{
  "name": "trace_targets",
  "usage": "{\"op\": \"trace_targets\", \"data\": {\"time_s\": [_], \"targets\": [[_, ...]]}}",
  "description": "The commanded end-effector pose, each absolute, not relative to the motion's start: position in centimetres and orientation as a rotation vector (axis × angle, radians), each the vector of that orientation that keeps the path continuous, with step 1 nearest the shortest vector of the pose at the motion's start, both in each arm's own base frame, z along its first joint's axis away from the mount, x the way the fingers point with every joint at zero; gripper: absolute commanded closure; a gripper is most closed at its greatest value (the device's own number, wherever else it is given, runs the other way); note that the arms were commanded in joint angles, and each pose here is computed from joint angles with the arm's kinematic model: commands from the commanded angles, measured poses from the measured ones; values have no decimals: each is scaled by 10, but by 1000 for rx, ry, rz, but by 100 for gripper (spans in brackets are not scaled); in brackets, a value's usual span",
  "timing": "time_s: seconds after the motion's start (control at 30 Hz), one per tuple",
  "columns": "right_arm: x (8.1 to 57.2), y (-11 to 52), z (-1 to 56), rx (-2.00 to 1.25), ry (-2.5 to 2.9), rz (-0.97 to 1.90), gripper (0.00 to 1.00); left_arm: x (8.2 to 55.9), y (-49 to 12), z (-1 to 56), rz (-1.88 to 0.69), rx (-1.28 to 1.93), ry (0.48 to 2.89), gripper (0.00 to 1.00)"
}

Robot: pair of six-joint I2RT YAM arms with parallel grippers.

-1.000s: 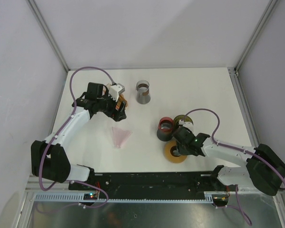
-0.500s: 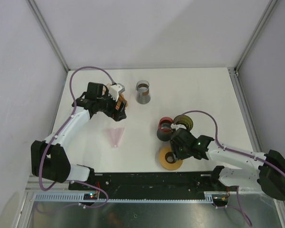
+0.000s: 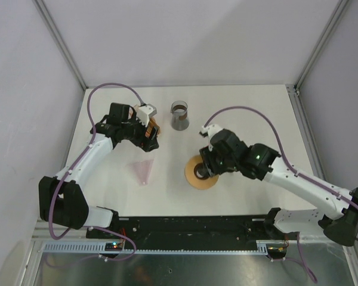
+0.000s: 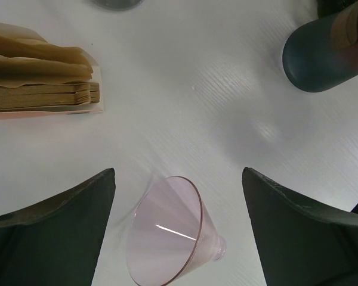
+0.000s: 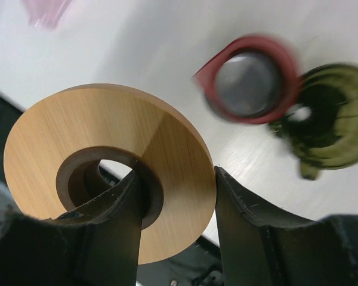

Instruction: Place the coffee filter in the dripper

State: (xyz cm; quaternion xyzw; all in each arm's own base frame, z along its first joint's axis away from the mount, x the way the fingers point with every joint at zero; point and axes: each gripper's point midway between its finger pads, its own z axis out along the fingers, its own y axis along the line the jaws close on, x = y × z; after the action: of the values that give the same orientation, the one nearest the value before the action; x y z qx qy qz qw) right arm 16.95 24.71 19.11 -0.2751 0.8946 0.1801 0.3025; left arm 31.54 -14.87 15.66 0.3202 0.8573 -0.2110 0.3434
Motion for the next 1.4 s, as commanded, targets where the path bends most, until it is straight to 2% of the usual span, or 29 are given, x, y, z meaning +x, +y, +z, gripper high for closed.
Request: {"op": "trace_targets", "data": {"time_s": [0.0, 0.13, 0.3, 0.87, 1.13, 1.27, 1.37], "targets": [[226, 213, 215, -658, 2307, 224, 100, 323, -155, 186, -549, 833, 2143, 9], [264, 190, 217, -596, 2302, 53, 100, 322, -154, 186, -546, 831, 2146, 8], [286, 185, 211, -599, 2310, 33, 100, 321, -154, 184, -547, 831, 2150, 8], [299, 215, 183, -696, 2365, 236, 100, 320, -153, 181, -539, 836, 2155, 8], [305, 213, 173, -702, 2384, 215, 100, 320, -153, 181, -538, 835, 2157, 8], [304, 212, 168, -724, 2397, 203, 91, 320, -153, 181, -538, 839, 2156, 8], [303, 210, 166, -728, 2406, 192, 78, 320, -153, 180, -537, 840, 2156, 8]]}}
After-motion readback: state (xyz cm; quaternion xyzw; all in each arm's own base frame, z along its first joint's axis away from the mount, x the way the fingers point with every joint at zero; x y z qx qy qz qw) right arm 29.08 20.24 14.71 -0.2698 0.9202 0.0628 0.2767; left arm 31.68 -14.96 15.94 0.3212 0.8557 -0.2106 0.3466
